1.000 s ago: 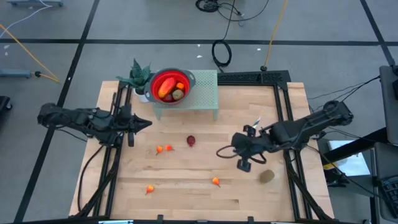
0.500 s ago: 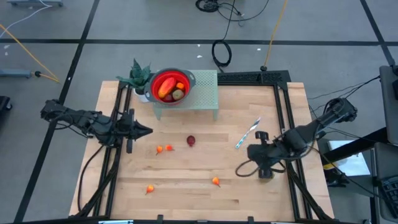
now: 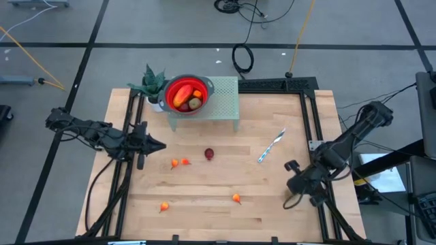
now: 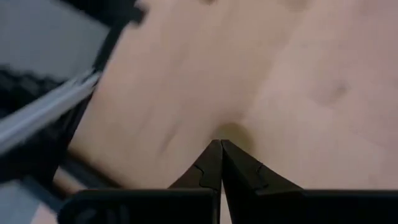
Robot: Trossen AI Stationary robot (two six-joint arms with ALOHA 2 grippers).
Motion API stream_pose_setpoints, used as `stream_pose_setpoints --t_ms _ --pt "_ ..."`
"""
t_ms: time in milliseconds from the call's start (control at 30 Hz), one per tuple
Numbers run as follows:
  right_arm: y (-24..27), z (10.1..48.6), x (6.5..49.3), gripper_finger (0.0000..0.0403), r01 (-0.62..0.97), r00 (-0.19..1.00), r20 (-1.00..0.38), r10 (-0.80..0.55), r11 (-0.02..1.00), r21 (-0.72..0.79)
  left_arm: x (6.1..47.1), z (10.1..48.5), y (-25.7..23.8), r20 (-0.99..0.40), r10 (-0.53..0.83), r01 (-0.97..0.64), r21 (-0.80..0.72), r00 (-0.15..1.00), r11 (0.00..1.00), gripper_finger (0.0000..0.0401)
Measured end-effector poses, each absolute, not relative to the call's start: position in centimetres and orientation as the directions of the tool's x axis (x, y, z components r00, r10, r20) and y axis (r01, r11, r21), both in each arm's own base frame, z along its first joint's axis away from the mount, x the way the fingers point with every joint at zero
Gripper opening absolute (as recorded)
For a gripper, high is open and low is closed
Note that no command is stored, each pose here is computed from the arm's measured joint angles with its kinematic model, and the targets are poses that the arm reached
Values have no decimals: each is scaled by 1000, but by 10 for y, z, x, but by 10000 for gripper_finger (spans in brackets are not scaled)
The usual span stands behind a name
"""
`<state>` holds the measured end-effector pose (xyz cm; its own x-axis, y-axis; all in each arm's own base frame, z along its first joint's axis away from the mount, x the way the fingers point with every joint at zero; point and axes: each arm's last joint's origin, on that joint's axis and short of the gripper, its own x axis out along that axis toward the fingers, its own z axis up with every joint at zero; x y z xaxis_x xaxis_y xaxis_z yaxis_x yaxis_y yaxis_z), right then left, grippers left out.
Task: Pick & Place Fruit
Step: Put the kiwi into the red strainer bowl on the shelf
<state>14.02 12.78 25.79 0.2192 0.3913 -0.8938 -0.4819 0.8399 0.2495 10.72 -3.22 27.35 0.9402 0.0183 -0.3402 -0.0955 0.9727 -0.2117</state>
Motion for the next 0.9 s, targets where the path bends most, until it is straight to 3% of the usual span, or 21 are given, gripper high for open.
stream_pose_setpoints --t_ms 233,500,667,900 --pt "131 243 132 0 -602 155 -904 398 764 233 107 273 -34 -345 -36 -51 -241 938 969 19" --pt "130 242 133 13 -590 181 -912 368 782 199 107 273 -34 -347 -51 -51 -280 937 959 19" --pt "131 242 132 54 -597 170 -910 378 774 210 107 273 -34 -347 -51 -50 -275 937 960 19" --pt "131 242 132 142 -599 169 -910 378 773 210 107 273 -34 -347 -48 -53 -276 937 960 19"
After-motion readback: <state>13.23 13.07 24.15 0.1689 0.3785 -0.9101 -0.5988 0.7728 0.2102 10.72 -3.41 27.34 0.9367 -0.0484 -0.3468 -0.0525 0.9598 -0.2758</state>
